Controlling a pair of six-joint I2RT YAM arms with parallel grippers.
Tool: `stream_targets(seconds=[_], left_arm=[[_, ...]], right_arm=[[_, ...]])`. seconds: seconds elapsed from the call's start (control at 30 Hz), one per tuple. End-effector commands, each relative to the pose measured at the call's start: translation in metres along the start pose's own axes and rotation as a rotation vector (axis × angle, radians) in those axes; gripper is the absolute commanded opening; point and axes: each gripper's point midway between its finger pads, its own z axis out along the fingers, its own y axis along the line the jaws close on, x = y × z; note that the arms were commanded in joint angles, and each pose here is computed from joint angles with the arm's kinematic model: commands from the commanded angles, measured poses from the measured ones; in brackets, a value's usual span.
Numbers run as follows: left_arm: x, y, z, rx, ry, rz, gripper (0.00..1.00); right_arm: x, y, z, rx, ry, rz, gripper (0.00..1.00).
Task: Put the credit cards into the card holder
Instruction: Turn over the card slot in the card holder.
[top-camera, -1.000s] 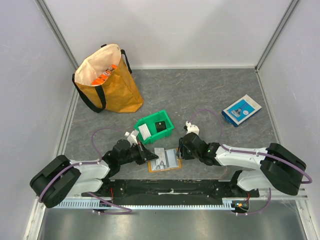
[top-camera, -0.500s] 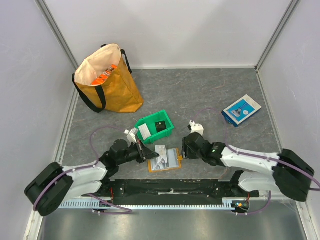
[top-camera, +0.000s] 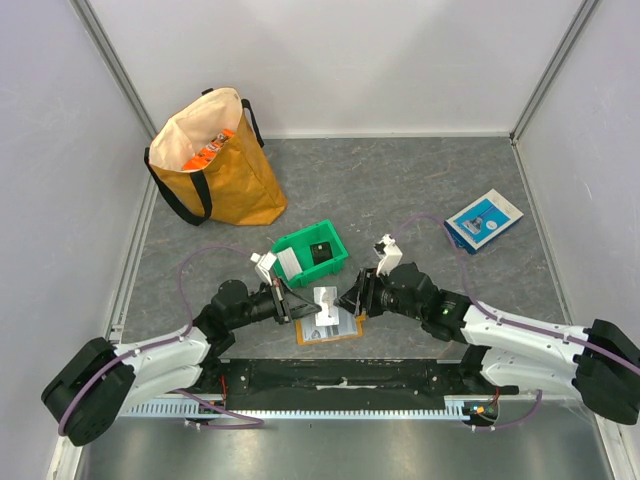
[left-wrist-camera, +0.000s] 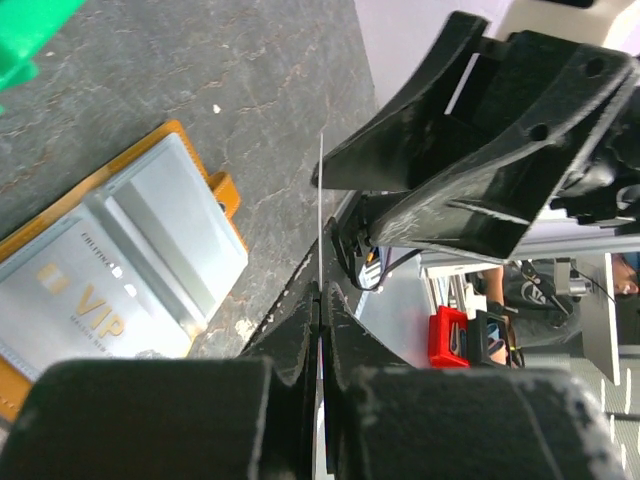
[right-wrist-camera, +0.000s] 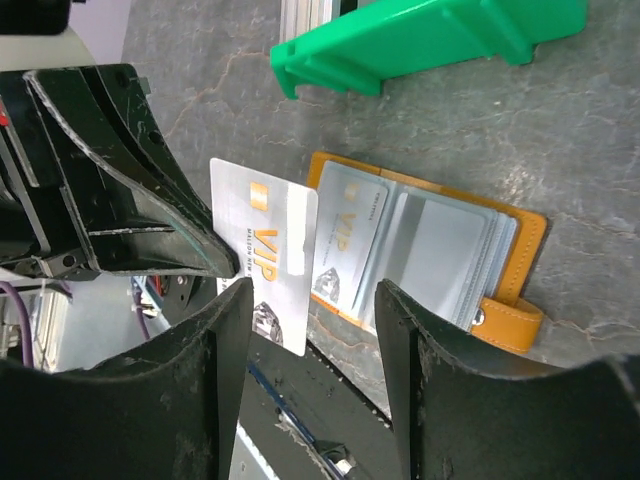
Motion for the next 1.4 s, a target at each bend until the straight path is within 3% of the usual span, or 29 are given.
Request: stream_targets(seconds=[0.0,0.2,0.33,0.73,0.87,0.93,1.07,1.37], left_arm=[[-0.001,-0.021,-0.003,0.124,-0.004,0.086,0.02],[-0.003,-0.031,-0.004,0.159,-0.003,0.115,0.02],[-0.001,-0.029,-0.004,0.16,0.003,0.112,0.02],[-0.006,-0.016,-0.003,0.105,-0.041,0.072,0.02],[-0.003,-0.001,-0.004,0.038,-0.045,0.048,0.25],[-0.002,0.007,-0.006,0.003,-0.046,0.035,0.46],[0.002,0.025,-0.01,-0.089,-0.043,0.026,0.68],[0.022,0.081,-0.046,-0.426,0.004,-0.028,0.7]], right_arm=[[-0.002,0.026,0.001,-0.135,-0.007,0.043,0.59],[0.001,0.033,0.002,-0.187,-0.004,0.066,0.58],[0.0,0.041,0.002,-0.234,-0.009,0.084,0.51],[0.0,0.048,-0.004,-0.289,-0.015,0.083,0.08],[-0.002,0.044,-0.005,-0.264,-0.023,0.072,0.0],[-0.001,0.039,-0.004,-0.235,-0.021,0.062,0.0],[-0.001,0.025,-0.001,-0.151,-0.013,0.034,0.0],[-0.006,-0.032,-0.006,0.179,-0.017,-0.056,0.0]])
